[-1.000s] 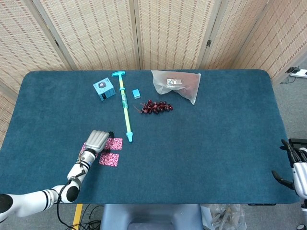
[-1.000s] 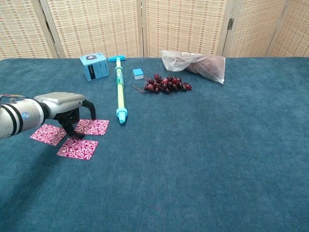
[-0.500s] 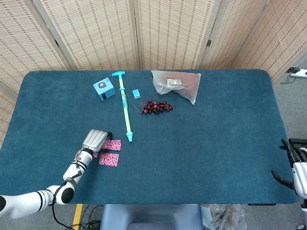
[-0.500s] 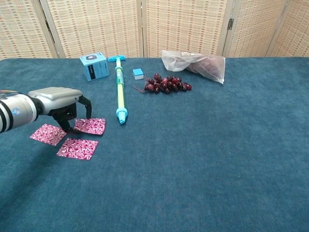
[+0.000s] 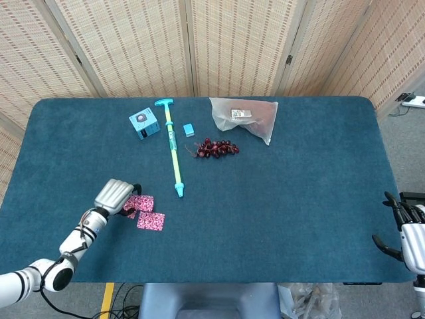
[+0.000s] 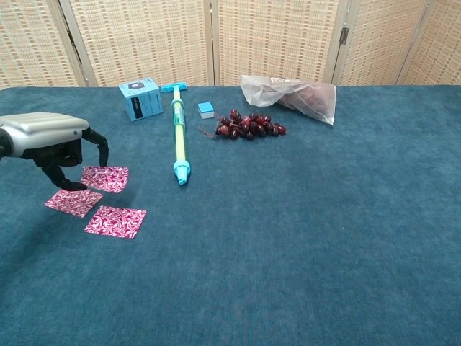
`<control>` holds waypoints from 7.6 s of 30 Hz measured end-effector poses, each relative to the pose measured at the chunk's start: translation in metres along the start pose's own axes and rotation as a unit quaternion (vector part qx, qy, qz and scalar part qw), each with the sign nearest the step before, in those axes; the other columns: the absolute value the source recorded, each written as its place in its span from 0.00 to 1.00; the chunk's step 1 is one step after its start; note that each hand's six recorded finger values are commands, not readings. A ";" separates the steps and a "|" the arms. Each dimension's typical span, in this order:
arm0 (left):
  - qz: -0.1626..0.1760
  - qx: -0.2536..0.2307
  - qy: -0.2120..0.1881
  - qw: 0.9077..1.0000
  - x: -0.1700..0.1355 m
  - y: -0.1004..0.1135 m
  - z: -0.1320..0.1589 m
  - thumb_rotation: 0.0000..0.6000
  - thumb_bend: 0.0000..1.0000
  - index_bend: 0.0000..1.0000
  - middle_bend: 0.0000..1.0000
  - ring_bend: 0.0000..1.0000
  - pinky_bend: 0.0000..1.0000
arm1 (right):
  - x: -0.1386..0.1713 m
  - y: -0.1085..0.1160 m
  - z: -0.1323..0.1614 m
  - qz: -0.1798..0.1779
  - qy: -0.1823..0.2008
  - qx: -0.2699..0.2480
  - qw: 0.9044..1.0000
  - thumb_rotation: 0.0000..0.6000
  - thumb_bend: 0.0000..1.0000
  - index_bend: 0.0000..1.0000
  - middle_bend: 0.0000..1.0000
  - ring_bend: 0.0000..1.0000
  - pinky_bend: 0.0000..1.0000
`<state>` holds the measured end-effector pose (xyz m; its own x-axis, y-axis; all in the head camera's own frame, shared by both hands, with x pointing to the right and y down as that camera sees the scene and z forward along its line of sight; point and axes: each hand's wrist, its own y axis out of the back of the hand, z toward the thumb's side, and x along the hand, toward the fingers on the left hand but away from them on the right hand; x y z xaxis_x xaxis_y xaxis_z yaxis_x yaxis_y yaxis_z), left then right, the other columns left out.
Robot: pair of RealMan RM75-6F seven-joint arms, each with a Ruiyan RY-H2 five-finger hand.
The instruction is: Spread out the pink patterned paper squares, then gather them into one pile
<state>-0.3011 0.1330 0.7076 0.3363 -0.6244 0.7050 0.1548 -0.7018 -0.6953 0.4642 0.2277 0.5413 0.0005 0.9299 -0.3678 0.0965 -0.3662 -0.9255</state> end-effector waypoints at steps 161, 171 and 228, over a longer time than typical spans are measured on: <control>-0.022 -0.017 -0.056 0.998 -0.012 -0.059 0.032 1.00 0.34 0.42 1.00 1.00 1.00 | 0.006 0.003 -0.007 -0.006 -0.018 0.003 1.000 1.00 0.24 0.00 0.28 0.23 0.20; -0.018 -0.018 -0.064 0.998 -0.016 -0.052 0.032 1.00 0.34 0.42 1.00 1.00 1.00 | 0.006 0.005 -0.006 -0.008 -0.017 0.004 1.000 1.00 0.24 0.00 0.28 0.23 0.20; -0.055 0.056 -0.073 0.994 -0.001 -0.029 -0.060 0.95 0.34 0.36 1.00 1.00 1.00 | 0.013 0.008 0.005 -0.013 -0.018 0.011 1.000 1.00 0.24 0.00 0.28 0.24 0.20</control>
<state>-0.3616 0.1333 0.7357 0.4407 -0.4837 0.7562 0.2988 -0.7153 -0.6317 0.4601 0.2373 0.5289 -0.0368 0.9377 -0.3455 0.0748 -0.3422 -0.9366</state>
